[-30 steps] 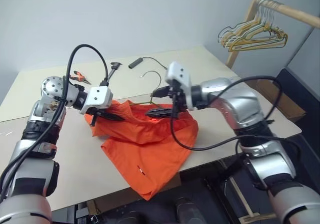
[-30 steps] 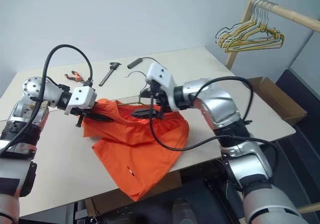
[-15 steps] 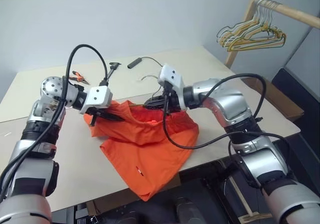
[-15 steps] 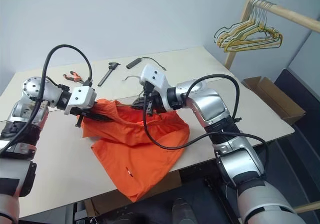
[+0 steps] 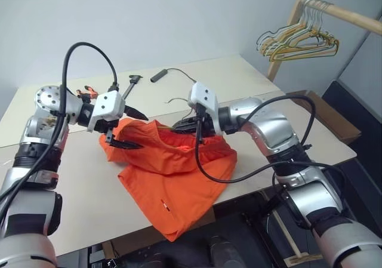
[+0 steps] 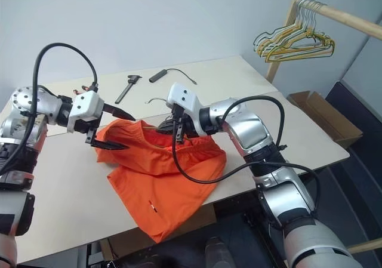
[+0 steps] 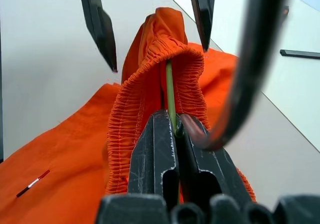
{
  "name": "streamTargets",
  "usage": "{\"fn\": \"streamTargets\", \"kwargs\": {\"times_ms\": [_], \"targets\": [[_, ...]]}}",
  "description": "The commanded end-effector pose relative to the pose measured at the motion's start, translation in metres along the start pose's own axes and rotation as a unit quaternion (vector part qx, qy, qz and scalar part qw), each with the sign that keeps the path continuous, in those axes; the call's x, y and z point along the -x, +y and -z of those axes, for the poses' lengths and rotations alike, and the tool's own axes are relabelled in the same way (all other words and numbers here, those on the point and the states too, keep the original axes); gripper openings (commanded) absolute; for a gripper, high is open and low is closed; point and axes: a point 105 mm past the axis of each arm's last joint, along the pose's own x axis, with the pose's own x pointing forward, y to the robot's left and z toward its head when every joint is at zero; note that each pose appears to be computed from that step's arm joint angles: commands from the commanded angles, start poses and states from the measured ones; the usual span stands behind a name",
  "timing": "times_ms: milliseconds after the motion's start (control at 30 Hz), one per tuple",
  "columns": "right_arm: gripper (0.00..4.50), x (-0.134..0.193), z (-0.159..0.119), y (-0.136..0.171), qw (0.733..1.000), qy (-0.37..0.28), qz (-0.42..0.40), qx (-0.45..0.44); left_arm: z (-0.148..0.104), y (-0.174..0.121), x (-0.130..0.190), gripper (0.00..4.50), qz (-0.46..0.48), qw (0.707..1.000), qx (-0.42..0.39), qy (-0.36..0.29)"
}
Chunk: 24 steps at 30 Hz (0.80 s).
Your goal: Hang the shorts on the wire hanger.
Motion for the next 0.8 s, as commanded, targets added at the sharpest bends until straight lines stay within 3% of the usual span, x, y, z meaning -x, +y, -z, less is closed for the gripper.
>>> {"fn": "streamTargets", "kwargs": {"times_ms": [33,333,433,800], "targets": [[0.0,0.006,-0.011,0.0,1.0,-0.019,0.002,0.025,-0.008,0.01,0.022,4.47,-0.036,0.999,-0.009,0.0],[0.0,0.011,-0.012,-0.002,0.999,-0.023,0.007,0.023,0.037,-0.002,0.03,4.47,-0.034,0.995,0.014,0.096],[0.0,0.013,-0.013,-0.002,0.999,-0.025,0.008,0.022,0.043,-0.002,0.027,3.92,-0.042,0.994,0.022,0.095],[0.0,0.017,-0.011,-0.003,0.999,-0.021,0.011,0.023,0.044,0.006,0.02,0.42,-0.059,0.994,0.022,0.089]]}}
